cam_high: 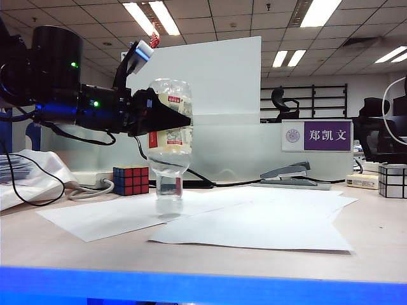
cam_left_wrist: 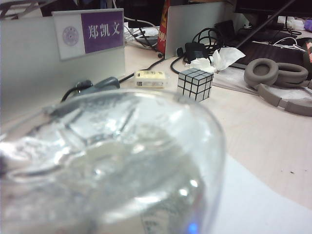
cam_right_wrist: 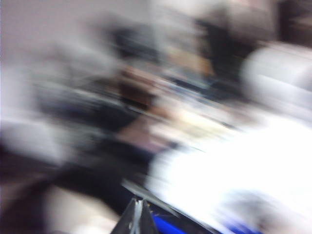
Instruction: Flip the plastic bottle upside down.
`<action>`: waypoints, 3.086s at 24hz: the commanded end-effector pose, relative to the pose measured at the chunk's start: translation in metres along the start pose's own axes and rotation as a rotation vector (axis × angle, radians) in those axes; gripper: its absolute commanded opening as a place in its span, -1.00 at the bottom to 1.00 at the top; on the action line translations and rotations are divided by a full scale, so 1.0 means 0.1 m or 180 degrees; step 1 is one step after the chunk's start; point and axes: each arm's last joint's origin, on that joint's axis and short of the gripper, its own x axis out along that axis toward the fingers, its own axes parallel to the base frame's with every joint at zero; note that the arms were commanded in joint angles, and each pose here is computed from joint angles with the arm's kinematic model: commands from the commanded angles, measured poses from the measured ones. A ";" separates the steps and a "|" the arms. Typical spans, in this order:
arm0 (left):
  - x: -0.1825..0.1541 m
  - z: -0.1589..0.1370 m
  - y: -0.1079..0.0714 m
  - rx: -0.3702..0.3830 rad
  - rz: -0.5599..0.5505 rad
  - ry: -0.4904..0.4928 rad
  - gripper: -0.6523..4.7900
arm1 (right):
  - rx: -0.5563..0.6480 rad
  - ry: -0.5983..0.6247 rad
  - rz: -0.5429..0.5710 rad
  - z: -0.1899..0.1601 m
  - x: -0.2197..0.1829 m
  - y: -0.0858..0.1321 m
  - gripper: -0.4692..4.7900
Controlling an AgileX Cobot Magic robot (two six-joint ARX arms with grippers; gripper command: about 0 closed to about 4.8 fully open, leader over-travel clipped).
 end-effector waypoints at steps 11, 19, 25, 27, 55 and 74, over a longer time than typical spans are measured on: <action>0.03 0.17 0.05 0.0352 0.0018 -0.0246 -0.78 | -0.0790 0.1816 -0.2541 -0.28 -0.83 0.27 -0.84; 0.07 0.05 0.07 0.0290 0.0019 -0.0164 -0.78 | -0.0847 0.1805 -0.2348 -0.30 -0.78 0.37 -0.84; 0.10 -0.08 0.09 0.0216 0.0009 -0.0089 -0.78 | -0.0854 0.1758 -0.2298 -0.30 -0.76 0.41 -0.84; 0.11 -0.10 0.09 0.0204 0.0007 -0.0076 -0.78 | -0.0853 0.1743 -0.2298 -0.29 -0.76 0.40 -0.84; 0.12 0.02 0.10 0.0796 -0.0129 -0.0404 -0.78 | -0.0691 0.1517 -0.2208 -0.25 -0.72 0.41 -0.84; 0.18 -0.32 0.12 0.0581 -0.0220 -0.0221 -0.61 | -0.0621 0.1447 -0.2190 -0.24 -0.72 0.42 -0.84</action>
